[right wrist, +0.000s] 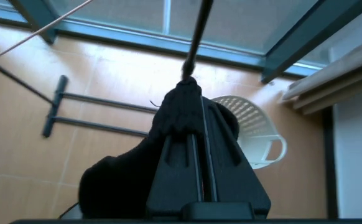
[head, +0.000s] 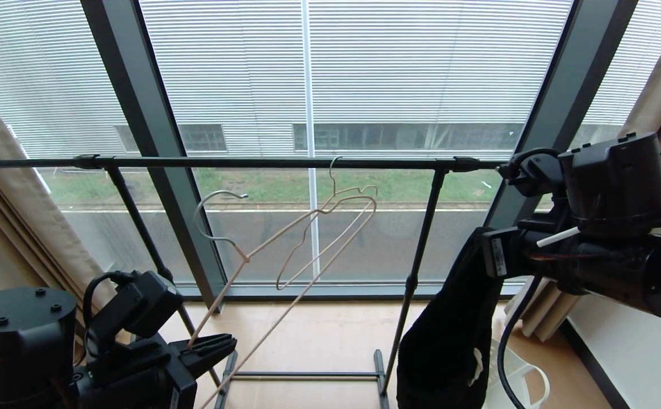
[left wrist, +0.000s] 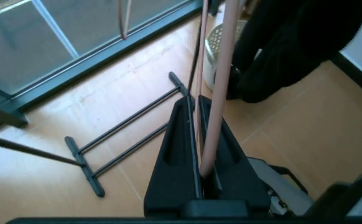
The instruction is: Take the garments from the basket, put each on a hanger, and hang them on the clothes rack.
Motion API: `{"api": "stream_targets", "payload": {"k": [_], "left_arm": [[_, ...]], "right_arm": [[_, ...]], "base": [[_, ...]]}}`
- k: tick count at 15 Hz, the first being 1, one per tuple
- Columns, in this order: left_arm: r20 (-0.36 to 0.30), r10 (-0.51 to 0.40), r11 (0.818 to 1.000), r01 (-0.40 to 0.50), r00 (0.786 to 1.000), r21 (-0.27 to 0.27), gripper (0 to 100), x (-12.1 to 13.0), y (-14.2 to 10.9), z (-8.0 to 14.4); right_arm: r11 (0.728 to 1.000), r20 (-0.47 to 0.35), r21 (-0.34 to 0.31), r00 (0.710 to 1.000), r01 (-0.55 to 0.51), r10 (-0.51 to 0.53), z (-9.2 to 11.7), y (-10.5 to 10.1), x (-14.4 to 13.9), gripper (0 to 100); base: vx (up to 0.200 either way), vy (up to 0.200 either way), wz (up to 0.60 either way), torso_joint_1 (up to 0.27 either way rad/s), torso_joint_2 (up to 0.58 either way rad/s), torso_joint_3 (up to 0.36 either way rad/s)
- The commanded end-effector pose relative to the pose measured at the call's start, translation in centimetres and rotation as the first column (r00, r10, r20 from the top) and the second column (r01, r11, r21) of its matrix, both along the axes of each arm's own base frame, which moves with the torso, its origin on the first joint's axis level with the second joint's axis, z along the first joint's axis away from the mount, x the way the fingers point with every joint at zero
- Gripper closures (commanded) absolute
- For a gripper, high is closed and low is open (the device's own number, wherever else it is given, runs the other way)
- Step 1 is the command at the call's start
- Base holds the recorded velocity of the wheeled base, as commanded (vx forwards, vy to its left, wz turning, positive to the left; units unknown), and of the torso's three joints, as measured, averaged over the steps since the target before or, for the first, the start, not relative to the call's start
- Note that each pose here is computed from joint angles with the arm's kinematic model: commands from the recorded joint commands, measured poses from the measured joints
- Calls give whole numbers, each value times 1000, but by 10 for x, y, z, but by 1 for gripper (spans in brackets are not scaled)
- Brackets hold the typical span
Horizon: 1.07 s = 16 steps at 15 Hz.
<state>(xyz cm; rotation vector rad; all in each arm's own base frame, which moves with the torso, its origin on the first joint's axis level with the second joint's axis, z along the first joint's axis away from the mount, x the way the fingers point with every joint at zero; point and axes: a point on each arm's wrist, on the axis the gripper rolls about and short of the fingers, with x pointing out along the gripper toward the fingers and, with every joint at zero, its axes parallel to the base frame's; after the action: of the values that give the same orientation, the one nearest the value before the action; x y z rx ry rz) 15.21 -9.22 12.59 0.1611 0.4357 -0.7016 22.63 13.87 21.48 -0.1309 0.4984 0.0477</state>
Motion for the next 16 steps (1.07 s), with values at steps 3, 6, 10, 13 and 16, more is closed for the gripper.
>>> {"api": "stream_targets", "payload": {"k": [3, 6, 10, 13, 16], "left_arm": [[30, -90, 995, 89, 995, 41, 100, -15, 1, -4], [11, -157, 987, 157, 987, 45, 100, -21, -5, -8], [-25, -222, 971, 223, 975, 89, 100, -18, -17, -18], [-40, -256, 959, 259, 966, 113, 100, -15, -25, -22], [-47, -264, 956, 268, 963, 119, 100, -4, -38, -22]], "right_arm": [[989, 47, -122, 996, 80, -75, 6, -4, 19, 100], [983, 60, -144, 992, 116, -108, 6, 3, 32, 100], [983, 76, -151, 993, 100, -89, 10, 14, 43, 100], [985, 81, -155, 995, 76, -64, 11, 25, 40, 100], [985, 80, -168, 996, 45, -32, 7, 40, 35, 100]], "base": [[0, 0, 0, 0, 0, 0], [0, 0, 0, 0, 0, 0], [0, 0, 0, 0, 0, 0], [0, 0, 0, 0, 0, 0], [0, 0, 0, 0, 0, 0]]}}
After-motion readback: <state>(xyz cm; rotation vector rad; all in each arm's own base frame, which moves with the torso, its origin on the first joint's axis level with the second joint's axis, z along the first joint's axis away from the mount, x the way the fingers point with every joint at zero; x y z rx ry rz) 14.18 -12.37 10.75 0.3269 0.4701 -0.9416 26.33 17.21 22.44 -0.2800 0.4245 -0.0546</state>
